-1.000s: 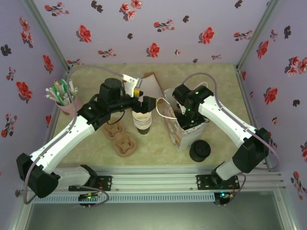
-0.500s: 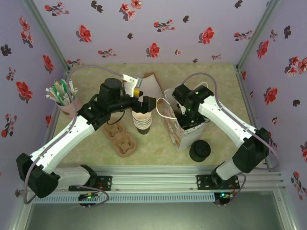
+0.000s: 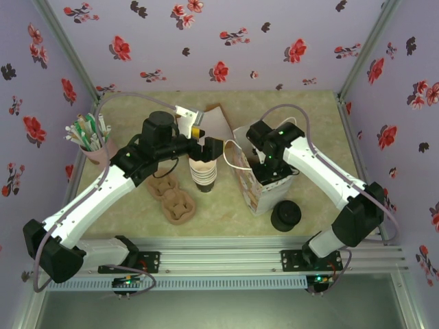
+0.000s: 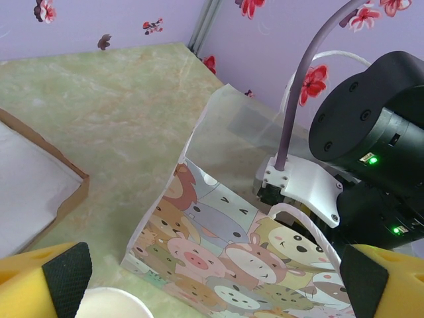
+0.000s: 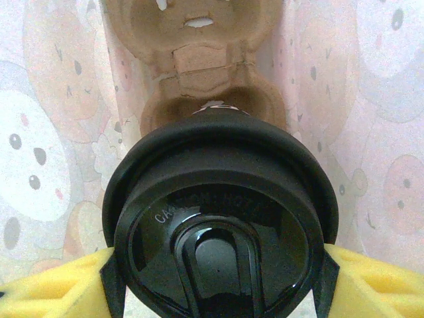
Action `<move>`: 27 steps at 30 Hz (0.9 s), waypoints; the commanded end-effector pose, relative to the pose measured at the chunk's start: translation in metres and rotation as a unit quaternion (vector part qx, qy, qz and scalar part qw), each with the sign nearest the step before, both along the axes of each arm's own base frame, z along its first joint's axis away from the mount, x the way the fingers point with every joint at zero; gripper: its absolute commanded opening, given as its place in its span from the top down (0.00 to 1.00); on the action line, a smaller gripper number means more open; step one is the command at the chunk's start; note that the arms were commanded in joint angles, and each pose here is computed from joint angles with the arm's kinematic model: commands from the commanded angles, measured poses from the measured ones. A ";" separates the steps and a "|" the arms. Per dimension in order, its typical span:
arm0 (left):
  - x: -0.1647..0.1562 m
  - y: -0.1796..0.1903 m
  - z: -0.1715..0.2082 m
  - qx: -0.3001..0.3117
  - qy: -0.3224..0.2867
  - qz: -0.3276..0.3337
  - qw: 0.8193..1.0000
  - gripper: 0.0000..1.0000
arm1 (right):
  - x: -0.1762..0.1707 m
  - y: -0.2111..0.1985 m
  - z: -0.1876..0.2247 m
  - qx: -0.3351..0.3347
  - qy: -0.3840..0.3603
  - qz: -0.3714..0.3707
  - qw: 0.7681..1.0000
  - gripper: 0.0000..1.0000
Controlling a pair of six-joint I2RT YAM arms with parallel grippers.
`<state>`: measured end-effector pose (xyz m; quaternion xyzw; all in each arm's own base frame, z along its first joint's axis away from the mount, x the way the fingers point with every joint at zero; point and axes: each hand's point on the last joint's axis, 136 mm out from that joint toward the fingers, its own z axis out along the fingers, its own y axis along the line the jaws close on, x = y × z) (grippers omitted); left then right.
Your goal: Pack the takeout coffee
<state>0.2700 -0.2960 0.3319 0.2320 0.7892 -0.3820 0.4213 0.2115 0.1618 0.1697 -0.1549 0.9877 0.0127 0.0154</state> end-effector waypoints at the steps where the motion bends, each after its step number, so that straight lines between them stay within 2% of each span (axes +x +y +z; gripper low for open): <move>1: 0.000 -0.003 0.011 -0.001 -0.016 -0.005 1.000 0.01 | -0.003 0.002 0.002 -0.002 0.011 0.002 1.000 0.31; 27: 0.000 -0.004 0.010 -0.002 -0.015 -0.006 1.000 0.01 | 0.002 0.004 -0.029 0.010 0.031 -0.006 0.999 0.31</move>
